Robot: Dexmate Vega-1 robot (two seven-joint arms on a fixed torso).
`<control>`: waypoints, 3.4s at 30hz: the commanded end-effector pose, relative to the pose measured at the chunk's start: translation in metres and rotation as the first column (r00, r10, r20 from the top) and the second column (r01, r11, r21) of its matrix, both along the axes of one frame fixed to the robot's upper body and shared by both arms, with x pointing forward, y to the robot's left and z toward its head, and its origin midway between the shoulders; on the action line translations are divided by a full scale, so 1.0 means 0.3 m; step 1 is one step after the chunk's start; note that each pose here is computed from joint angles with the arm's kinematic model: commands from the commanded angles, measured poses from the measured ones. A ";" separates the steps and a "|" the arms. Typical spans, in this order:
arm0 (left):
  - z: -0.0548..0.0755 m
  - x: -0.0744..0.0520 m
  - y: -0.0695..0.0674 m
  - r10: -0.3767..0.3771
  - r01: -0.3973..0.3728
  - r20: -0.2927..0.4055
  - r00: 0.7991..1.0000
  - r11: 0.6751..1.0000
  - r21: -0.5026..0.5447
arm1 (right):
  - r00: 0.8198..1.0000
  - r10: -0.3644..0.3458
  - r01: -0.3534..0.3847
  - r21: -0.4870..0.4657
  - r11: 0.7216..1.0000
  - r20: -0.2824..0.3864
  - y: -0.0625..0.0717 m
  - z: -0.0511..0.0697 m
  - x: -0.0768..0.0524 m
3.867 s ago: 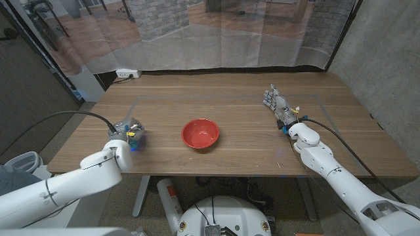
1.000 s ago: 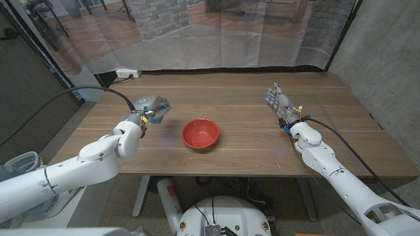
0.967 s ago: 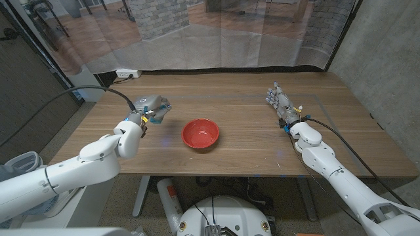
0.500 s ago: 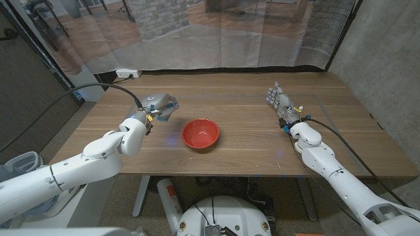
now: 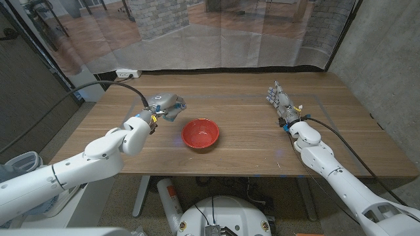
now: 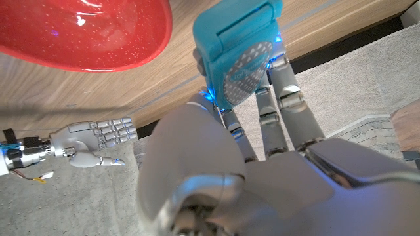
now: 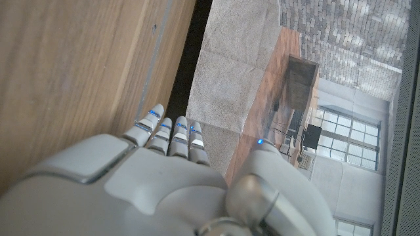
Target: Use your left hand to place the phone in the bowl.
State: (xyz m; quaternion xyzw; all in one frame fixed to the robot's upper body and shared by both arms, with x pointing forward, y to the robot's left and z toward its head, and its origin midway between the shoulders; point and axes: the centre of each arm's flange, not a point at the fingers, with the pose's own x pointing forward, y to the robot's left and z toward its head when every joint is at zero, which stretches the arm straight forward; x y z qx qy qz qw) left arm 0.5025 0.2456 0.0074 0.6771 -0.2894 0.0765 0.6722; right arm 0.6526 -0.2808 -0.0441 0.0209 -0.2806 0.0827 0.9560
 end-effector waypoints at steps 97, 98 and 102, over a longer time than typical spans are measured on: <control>-0.170 0.027 -0.236 -0.226 0.257 -0.176 0.958 0.949 0.181 | 0.999 -0.017 0.017 0.010 1.000 0.033 -0.020 0.023 -0.007; -0.175 0.030 -0.240 -0.230 0.262 -0.182 0.956 0.948 0.182 | 0.999 -0.016 0.016 0.013 1.000 0.033 -0.021 0.022 -0.006; -0.184 0.034 -0.253 -0.220 0.257 -0.190 0.957 0.946 0.197 | 0.999 -0.014 0.014 0.017 1.000 0.031 -0.021 0.020 -0.004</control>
